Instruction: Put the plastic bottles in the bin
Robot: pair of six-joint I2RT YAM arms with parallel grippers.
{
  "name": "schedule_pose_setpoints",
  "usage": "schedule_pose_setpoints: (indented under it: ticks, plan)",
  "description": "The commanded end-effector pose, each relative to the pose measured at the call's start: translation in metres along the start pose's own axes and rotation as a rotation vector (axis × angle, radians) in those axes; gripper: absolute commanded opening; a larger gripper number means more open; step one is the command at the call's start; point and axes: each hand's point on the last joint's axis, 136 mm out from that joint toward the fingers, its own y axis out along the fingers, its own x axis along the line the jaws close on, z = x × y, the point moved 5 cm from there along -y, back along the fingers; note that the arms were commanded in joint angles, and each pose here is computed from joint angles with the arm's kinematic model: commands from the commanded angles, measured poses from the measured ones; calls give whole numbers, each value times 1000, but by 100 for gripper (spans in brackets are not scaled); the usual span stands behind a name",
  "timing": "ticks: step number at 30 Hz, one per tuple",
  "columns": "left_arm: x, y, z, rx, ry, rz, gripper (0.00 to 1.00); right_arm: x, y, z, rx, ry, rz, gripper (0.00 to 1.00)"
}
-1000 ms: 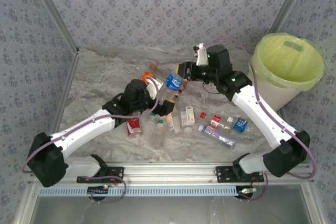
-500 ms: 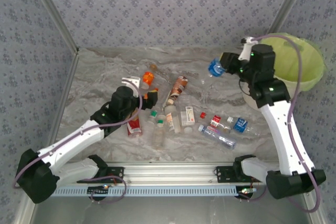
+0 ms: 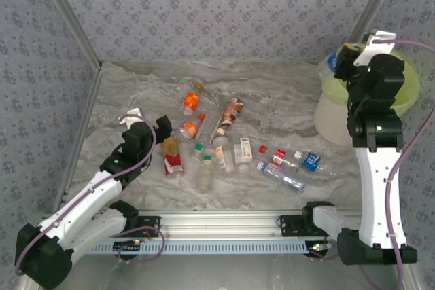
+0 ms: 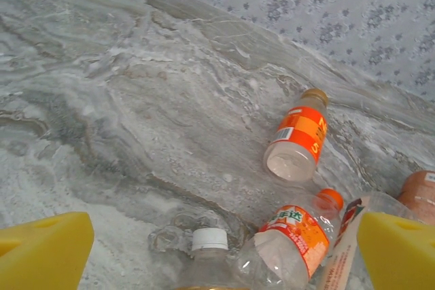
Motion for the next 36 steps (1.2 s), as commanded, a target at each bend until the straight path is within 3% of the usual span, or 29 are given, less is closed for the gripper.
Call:
schedule_pose_setpoints:
  ticks: [1,5,9,19,22,26,32,36]
  plan:
    - [11,-2,0,-13,-47,-43,99,-28,5,-23,-112,-37,190,0]
    - [14,-1,2,-8,-60,-55,99,-55,25,-3,-125,-123,387,2]
    - [16,-1,3,0,-55,-65,100,-71,46,24,-79,-146,441,2]
    - [34,0,9,46,-82,-158,99,-106,115,121,392,-122,421,5]
    - [40,0,12,67,-93,-175,99,-116,125,143,485,-96,417,7]
    - [46,3,21,112,-119,-191,99,-126,134,169,598,-29,376,23]
    - [55,9,29,174,-109,-242,100,-136,144,202,751,55,367,28]
    - [54,12,33,208,-108,-238,100,-135,148,207,784,90,357,43]
